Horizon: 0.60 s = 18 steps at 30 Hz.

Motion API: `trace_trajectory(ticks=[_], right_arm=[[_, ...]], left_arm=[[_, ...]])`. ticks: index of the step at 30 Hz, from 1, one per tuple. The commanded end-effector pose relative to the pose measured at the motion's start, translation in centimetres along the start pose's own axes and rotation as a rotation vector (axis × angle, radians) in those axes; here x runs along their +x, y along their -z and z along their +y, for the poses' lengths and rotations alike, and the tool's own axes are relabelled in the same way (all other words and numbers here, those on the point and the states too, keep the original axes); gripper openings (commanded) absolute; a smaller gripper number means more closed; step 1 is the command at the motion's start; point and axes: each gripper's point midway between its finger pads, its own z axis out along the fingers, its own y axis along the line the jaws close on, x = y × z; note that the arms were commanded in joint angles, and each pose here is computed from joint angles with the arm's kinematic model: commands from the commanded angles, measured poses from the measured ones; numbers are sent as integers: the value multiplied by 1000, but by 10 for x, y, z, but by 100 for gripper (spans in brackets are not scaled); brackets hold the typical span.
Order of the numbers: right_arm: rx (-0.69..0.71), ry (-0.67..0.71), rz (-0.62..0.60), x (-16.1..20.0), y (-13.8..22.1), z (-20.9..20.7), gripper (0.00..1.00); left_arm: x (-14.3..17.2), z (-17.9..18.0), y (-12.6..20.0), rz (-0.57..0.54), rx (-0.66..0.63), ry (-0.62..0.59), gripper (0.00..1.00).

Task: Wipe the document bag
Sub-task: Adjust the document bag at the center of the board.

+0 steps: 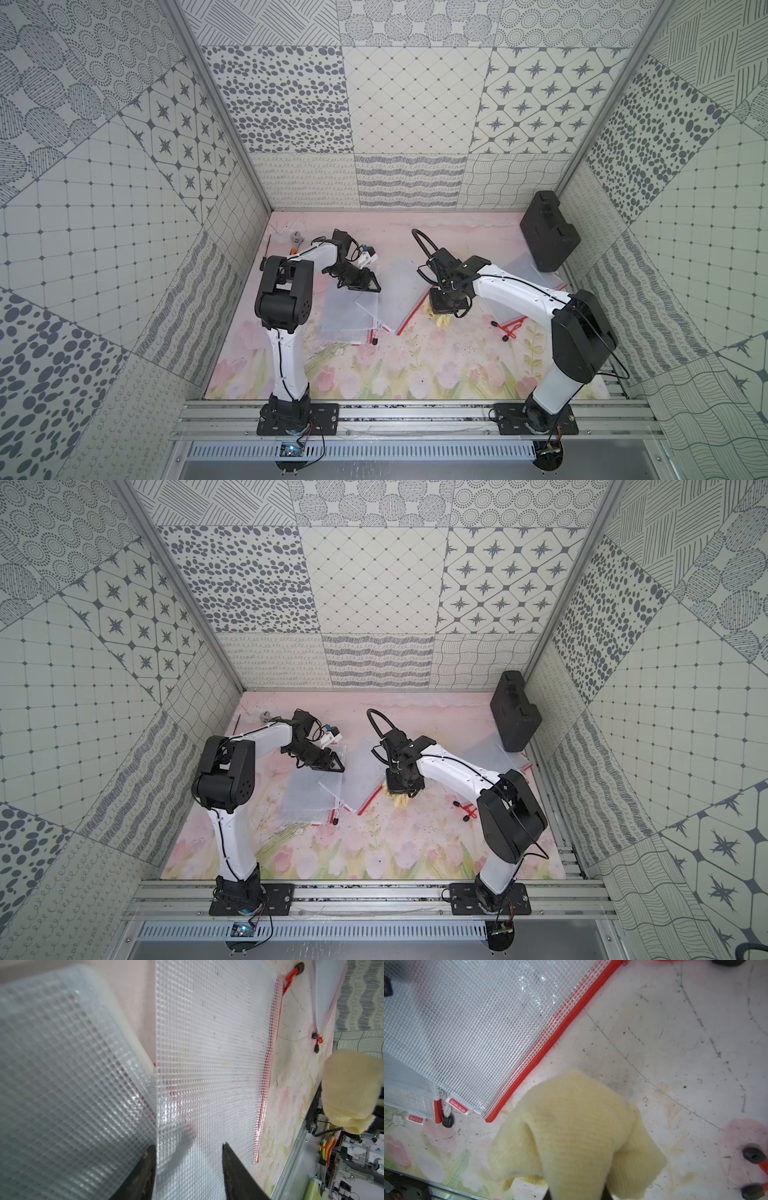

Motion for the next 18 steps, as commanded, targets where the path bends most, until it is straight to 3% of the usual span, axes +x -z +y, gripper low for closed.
trace_trajectory(ticks=[1, 7, 12, 18], right_arm=[[-2, 19, 6, -2, -3, 4, 0], [-8, 14, 15, 0, -7, 5, 0], [-7, 15, 15, 1, -7, 4, 0], [5, 22, -22, -1, 7, 0, 0]], left_arm=[[18, -11, 0, 70, 18, -25, 41], [11, -20, 12, 22, 9, -36, 28], [0, -30, 23, -28, 14, -44, 0], [-12, -59, 41, -117, 50, 1, 0]])
